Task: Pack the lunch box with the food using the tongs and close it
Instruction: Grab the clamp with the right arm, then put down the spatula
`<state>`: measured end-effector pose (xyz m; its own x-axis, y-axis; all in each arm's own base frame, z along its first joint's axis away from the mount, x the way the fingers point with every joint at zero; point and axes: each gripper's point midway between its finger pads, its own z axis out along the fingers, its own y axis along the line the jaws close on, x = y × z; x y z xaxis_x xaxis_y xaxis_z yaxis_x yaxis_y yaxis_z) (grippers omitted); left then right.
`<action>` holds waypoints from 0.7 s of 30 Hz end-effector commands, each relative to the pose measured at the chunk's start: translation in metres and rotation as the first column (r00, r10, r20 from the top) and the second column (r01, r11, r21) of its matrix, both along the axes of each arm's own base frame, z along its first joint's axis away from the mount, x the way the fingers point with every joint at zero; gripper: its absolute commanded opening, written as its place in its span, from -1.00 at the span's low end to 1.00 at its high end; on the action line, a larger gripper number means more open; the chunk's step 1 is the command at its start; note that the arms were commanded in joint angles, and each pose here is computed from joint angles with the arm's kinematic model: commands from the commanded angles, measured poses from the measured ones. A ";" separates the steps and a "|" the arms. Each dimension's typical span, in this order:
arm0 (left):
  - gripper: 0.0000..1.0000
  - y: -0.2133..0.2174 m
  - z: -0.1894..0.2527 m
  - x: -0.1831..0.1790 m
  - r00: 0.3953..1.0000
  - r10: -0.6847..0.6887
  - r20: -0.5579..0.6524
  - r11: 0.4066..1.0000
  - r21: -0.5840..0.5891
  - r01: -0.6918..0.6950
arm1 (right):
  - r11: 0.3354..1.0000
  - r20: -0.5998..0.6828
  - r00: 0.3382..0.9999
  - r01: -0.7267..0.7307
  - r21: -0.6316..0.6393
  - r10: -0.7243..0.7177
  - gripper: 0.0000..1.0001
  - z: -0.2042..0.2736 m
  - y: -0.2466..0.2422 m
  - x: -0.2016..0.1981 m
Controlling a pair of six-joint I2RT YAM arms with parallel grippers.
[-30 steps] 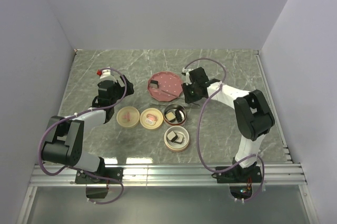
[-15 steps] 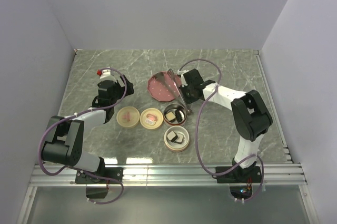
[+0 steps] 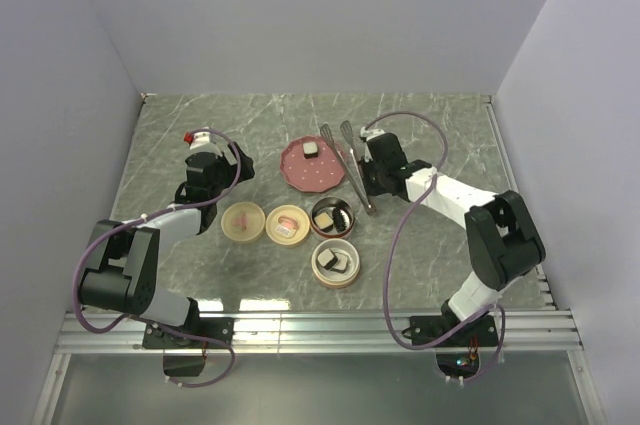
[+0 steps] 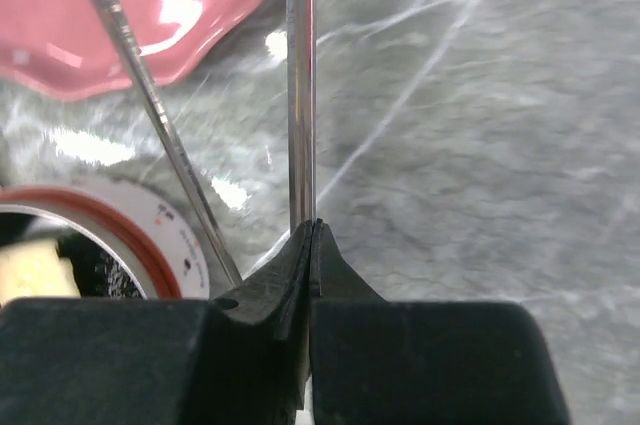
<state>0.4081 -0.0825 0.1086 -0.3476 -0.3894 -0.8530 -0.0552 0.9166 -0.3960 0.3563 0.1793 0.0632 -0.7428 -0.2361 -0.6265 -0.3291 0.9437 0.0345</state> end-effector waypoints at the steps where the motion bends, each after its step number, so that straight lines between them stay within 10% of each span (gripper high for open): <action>1: 0.99 -0.003 0.021 0.010 0.998 -0.009 0.067 1.000 -0.021 0.010 | 0.991 0.112 0.986 0.116 0.066 -0.123 -1.00 0.034 -0.011 0.025; 21: 0.99 -0.004 0.020 0.011 0.998 -0.012 0.064 1.000 -0.022 0.013 | 0.871 0.035 0.912 0.400 -0.284 -0.408 -1.00 -0.007 -0.066 0.078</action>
<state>0.4079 -0.0833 0.1085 -0.3497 -0.3892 -0.8522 -0.0518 0.9163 -0.3972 0.4280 0.1314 0.0485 -0.8205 -0.1111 -0.5608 0.0067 0.9790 -0.2037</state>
